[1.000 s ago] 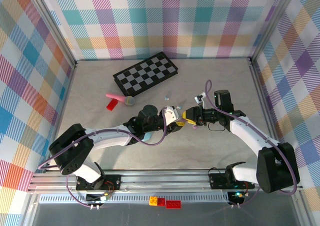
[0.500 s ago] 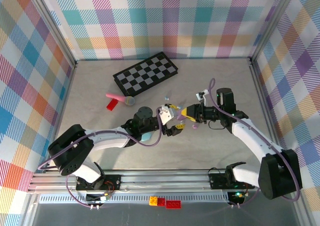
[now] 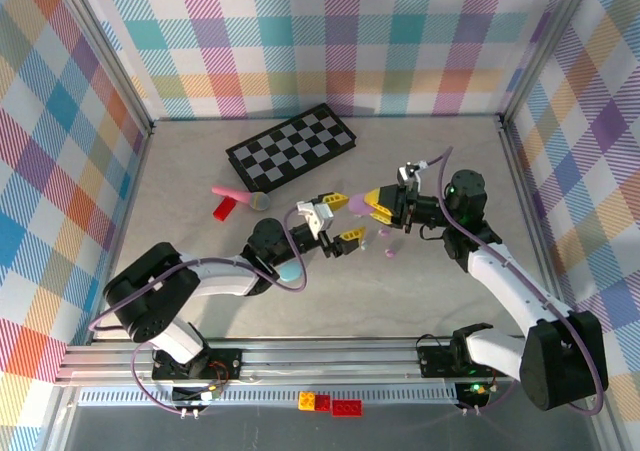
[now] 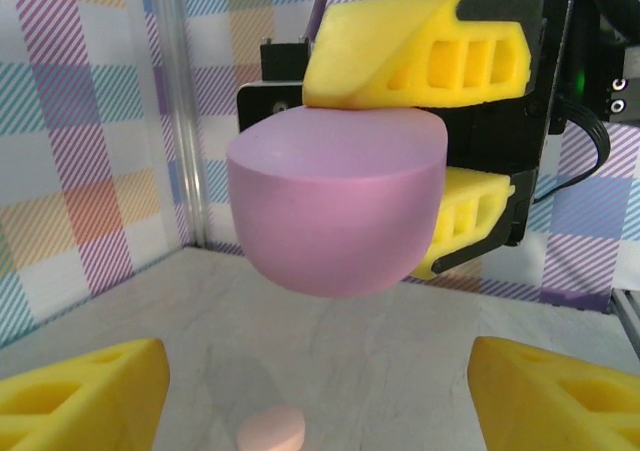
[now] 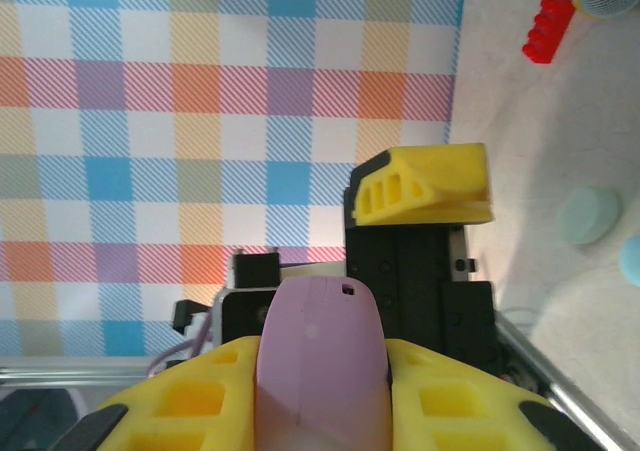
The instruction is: Insert wireless bluetooth earbuds into charging case
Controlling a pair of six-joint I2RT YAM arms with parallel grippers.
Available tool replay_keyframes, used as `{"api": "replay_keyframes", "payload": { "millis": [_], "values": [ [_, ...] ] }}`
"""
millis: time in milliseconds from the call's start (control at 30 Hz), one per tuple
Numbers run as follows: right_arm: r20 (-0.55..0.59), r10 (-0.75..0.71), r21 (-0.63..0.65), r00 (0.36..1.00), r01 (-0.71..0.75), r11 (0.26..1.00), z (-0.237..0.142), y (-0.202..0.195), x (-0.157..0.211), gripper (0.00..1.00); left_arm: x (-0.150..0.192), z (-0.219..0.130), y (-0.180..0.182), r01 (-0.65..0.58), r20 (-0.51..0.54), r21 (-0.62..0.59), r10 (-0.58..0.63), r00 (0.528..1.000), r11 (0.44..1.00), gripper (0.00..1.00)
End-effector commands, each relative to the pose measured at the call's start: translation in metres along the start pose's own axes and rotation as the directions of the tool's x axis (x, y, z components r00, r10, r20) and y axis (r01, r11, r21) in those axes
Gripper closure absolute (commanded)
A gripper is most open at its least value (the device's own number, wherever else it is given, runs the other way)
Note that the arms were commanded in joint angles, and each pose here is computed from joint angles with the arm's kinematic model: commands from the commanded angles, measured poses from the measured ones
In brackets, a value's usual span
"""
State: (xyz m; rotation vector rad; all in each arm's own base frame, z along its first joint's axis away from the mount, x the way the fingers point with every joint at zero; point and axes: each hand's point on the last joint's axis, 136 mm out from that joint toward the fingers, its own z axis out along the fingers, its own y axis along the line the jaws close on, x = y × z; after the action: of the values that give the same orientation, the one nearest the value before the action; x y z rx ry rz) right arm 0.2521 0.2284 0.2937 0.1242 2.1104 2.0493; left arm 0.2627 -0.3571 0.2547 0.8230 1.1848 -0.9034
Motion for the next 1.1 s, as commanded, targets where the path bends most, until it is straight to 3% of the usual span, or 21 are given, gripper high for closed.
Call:
{"api": "replay_keyframes", "payload": {
  "millis": [0, 400, 667, 1067],
  "values": [
    [-0.004, 0.017, -0.07, 1.0, -0.017, 0.997, -0.004, 0.024, 0.005, 0.86, -0.029, 0.009, -0.003, -0.042, 0.105, 0.045, 0.037, 0.994, 0.998, 0.25],
    [-0.027, -0.026, -0.081, 0.999, 0.024, 0.996, -0.006, 0.036, 0.012, 0.87, -0.066, 0.017, -0.01, -0.024, 0.184, 0.122, 0.002, 0.983, 0.992, 0.35],
    [-0.025, -0.043, -0.067, 0.999, 0.041, 0.997, -0.006, 0.035, 0.012, 0.87, -0.07, 0.017, -0.014, -0.004, 0.186, 0.15, -0.024, 0.982, 0.989, 0.44],
    [-0.02, -0.081, -0.053, 0.997, 0.08, 0.995, -0.008, 0.038, 0.013, 0.87, -0.076, 0.017, -0.017, 0.008, 0.194, 0.175, -0.043, 0.98, 0.985, 0.48]
  ]
}}
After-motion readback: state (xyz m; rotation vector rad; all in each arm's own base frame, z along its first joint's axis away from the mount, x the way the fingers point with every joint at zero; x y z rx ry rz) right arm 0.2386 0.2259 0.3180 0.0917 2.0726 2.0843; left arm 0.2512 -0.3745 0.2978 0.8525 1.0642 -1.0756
